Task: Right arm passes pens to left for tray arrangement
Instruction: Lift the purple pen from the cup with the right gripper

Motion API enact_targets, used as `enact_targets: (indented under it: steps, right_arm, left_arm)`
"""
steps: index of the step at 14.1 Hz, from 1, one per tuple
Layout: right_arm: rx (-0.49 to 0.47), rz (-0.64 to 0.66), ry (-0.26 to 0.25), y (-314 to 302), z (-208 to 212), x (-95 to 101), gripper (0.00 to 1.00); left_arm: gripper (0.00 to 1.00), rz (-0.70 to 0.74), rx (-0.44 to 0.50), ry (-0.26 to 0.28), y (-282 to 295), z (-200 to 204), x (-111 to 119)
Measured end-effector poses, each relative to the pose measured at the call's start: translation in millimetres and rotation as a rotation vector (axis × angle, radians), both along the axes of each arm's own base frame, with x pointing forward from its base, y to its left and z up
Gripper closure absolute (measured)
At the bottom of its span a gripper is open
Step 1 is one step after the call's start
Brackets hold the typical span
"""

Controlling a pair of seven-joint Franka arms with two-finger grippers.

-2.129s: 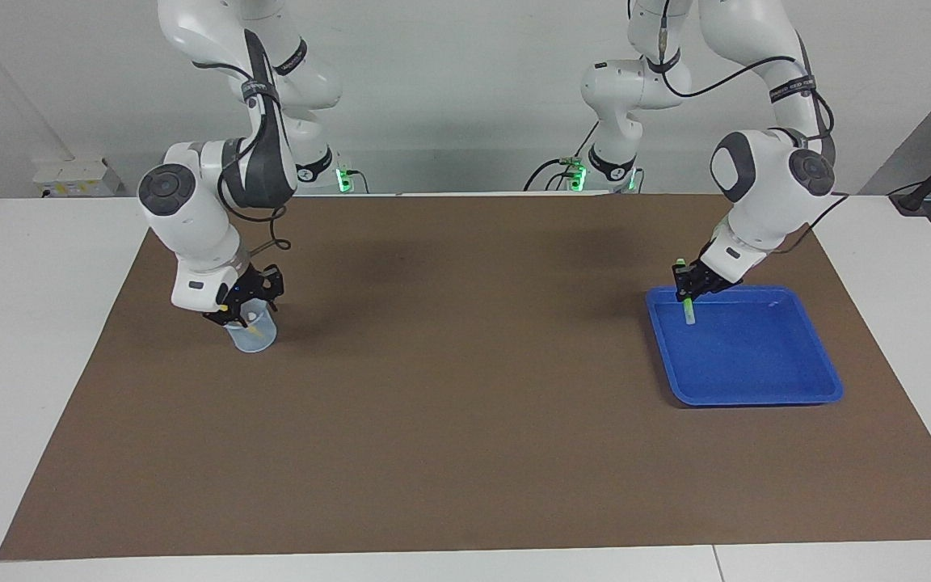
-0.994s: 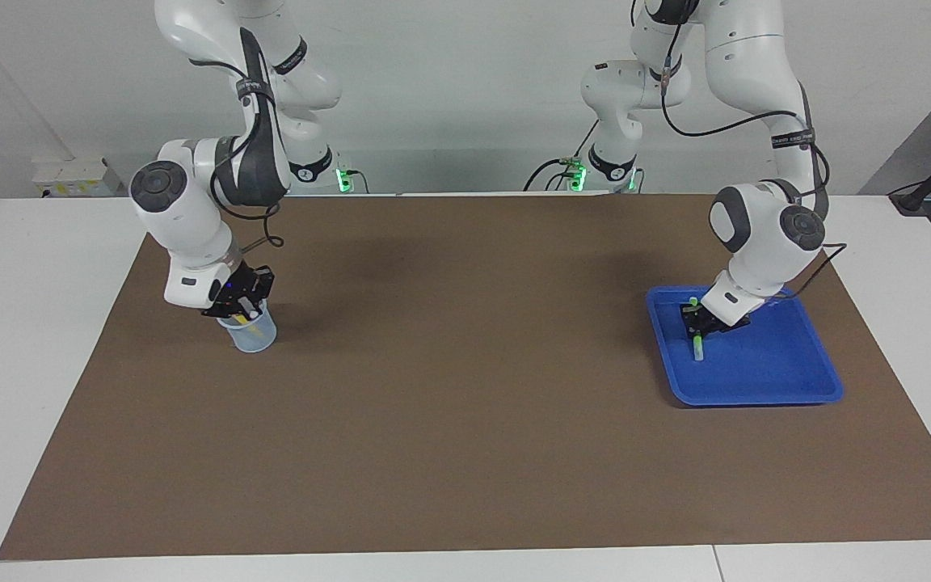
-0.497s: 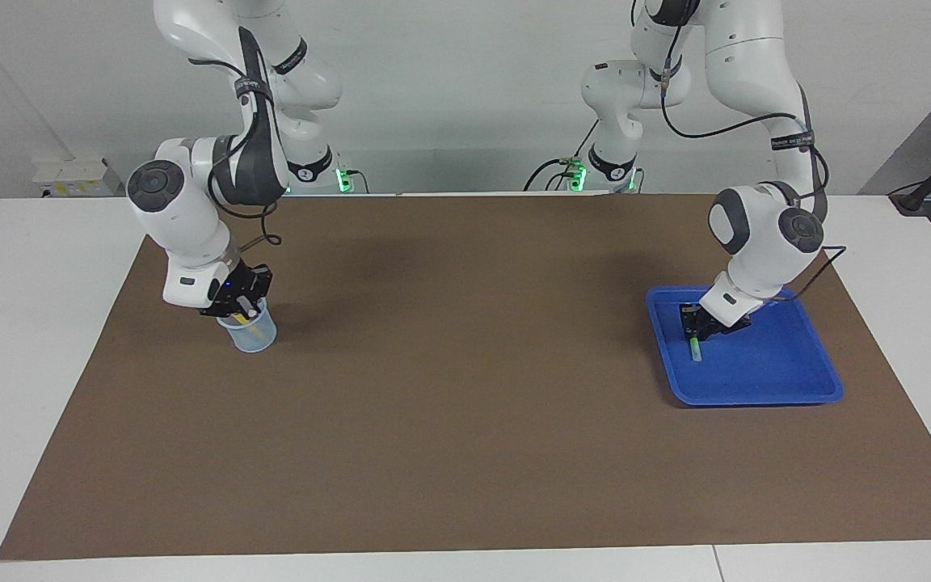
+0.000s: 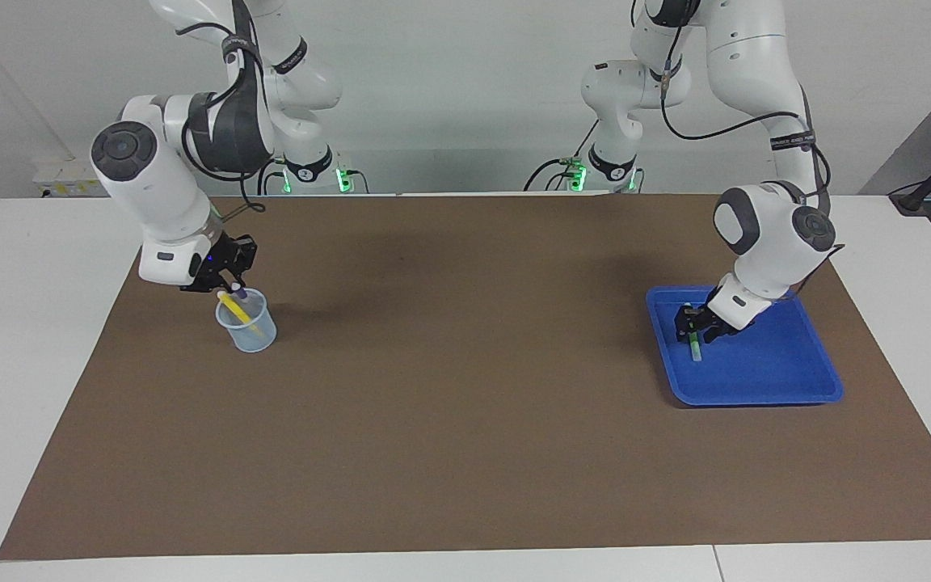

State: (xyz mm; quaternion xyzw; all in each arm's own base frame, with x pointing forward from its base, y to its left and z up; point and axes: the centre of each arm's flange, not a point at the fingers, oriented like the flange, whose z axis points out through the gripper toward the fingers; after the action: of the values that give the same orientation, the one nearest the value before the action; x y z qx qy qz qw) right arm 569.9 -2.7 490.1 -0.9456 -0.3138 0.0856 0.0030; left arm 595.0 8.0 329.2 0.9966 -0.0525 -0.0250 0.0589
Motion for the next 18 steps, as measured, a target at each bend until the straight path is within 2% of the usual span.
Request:
enact_targets:
  steps: [4,9,13,15,18]
  right_arm:
    - [0.013,0.057,-0.051,46,47,-4.9,0.81]
    - [0.166,-0.108,-0.053,123,58,-15.6,0.81]
    - [0.310,-0.261,-0.075,156,65,-12.7,0.81]
    - [0.344,-0.326,-0.094,185,66,-14.6,0.81]
    - [0.444,-0.440,-0.110,232,58,-22.5,0.81]
  left_arm:
    - [0.40,0.007,-0.010,0.035,-2,28,16]
    - [0.40,0.148,-0.081,0.060,-5,61,28]
    - [0.38,0.448,-0.215,0.092,-16,107,39]
    - [0.39,0.609,-0.287,0.110,-22,131,40]
    - [0.40,0.815,-0.401,0.170,-30,156,37]
